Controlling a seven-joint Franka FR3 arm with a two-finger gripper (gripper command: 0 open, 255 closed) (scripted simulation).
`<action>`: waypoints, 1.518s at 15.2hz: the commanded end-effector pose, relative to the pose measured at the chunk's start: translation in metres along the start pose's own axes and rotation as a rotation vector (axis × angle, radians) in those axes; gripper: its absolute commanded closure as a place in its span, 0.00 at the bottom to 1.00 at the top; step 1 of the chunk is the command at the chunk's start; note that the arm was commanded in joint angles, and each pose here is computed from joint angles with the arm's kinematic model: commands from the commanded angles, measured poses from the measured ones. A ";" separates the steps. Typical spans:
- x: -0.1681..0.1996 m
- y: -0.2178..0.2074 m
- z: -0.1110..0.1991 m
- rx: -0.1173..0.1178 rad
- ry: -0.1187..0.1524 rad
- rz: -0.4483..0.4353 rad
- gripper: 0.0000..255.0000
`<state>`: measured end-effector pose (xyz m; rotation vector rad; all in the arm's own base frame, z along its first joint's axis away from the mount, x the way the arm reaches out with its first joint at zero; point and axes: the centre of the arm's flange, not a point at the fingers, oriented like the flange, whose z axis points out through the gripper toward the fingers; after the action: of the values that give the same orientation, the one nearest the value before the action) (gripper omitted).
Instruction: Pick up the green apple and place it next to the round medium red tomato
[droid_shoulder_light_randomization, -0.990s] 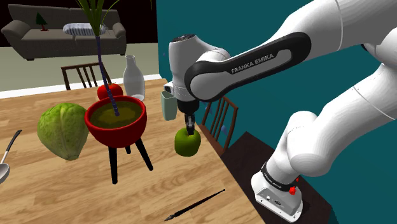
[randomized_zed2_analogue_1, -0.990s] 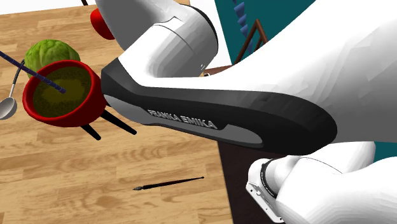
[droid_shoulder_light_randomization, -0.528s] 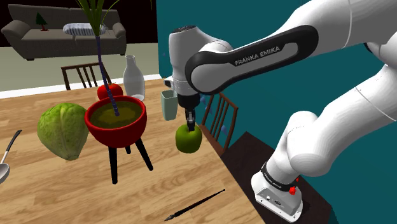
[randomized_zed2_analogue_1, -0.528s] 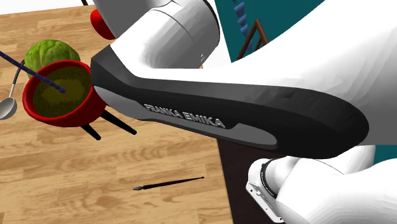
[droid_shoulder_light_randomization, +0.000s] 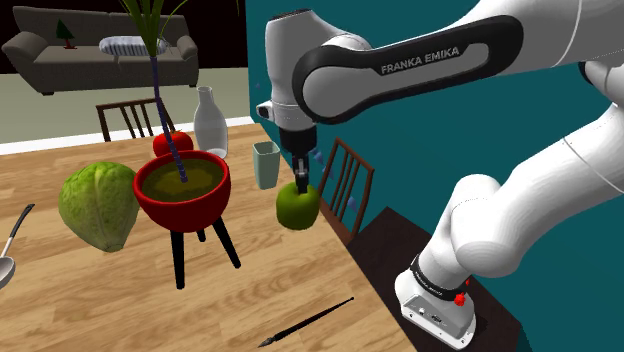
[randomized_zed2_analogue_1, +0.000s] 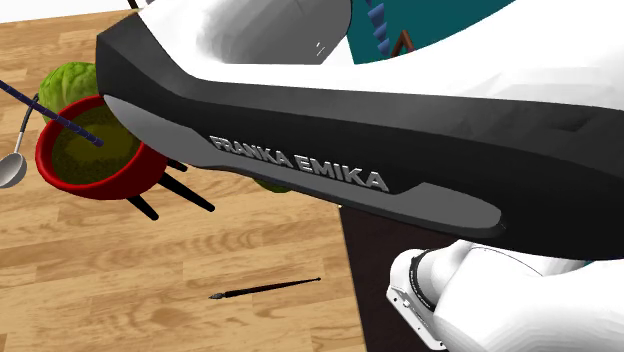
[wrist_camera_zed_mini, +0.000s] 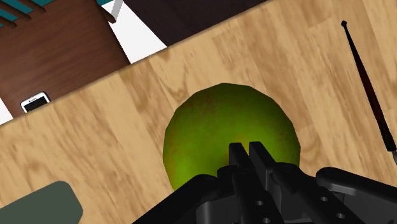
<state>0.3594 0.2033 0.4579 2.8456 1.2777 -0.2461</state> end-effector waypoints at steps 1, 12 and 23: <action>-0.002 -0.001 -0.010 0.000 0.000 0.000 1.00; -0.010 -0.004 -0.067 0.000 0.000 0.000 1.00; -0.008 0.002 -0.118 0.000 0.000 0.000 1.00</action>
<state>0.3646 0.2054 0.5734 2.8454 1.2780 -0.2455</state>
